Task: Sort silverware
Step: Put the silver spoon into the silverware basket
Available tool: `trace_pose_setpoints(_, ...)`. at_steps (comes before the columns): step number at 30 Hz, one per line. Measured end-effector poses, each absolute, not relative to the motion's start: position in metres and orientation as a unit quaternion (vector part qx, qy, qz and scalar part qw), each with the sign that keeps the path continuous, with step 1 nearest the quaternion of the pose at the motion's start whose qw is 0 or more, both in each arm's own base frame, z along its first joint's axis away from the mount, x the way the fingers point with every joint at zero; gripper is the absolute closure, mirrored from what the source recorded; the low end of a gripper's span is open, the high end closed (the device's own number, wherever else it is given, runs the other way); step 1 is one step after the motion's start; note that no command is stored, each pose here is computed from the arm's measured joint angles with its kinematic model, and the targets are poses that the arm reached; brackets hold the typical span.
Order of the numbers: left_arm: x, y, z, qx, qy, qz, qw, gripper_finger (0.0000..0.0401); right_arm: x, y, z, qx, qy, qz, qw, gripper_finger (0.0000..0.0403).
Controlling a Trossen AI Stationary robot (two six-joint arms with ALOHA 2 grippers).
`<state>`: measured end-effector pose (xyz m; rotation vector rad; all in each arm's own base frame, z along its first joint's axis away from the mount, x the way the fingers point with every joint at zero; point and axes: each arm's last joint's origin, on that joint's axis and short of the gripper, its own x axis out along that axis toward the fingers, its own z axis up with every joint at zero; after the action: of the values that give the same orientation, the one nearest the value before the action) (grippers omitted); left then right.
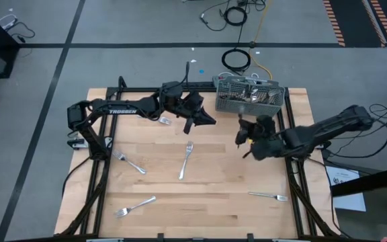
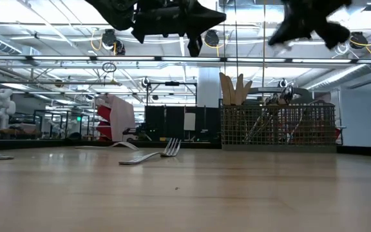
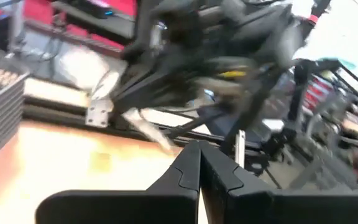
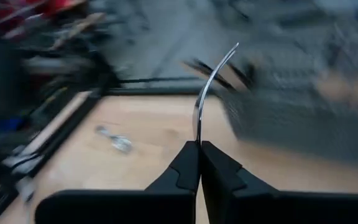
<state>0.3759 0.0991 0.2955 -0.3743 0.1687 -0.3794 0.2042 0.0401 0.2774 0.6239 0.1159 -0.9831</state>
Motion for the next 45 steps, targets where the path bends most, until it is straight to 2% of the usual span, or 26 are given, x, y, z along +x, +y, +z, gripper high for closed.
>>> trace_pose_setpoints(3,0.377,0.098,0.296,-0.245,0.087,-0.15,0.954,0.0395,0.208,0.042,0.307,0.229,0.06,-0.391,0.89,0.0403)
trace_pose_setpoints(6,0.379,0.096,0.296,-0.286,0.088,-0.135,0.945,0.0391,0.207,0.044,0.33,0.189,0.056,-0.276,0.941,0.0403)
trace_pose_setpoints(8,0.379,0.094,0.298,-0.284,0.082,-0.14,0.945,0.0383,0.204,0.045,0.342,0.19,0.041,-0.212,0.958,0.0403)
trace_pose_setpoints(11,0.381,0.09,0.303,-0.283,0.061,-0.155,0.944,0.0365,0.198,0.043,0.351,0.205,0.025,-0.171,0.963,0.0403)
trace_pose_setpoints(18,0.385,0.068,0.316,-0.204,-0.005,-0.197,0.959,0.029,0.197,0.044,0.353,0.21,0.02,-0.153,0.966,0.0403)
trace_pose_setpoints(24,0.385,0.063,0.32,-0.186,-0.026,-0.197,0.962,0.0238,0.203,0.043,0.349,0.192,0.032,-0.155,0.969,0.0403)
trace_pose_setpoints(30,0.386,0.066,0.32,-0.204,-0.036,-0.146,0.967,0.023,0.212,0.039,0.348,0.176,0.022,-0.166,0.97,0.0403)
trace_pose_setpoints(45,0.385,0.064,0.329,-0.187,-0.078,-0.161,0.966,0.023,0.235,0.034,0.338,0.15,0.023,-0.188,0.97,0.0403)
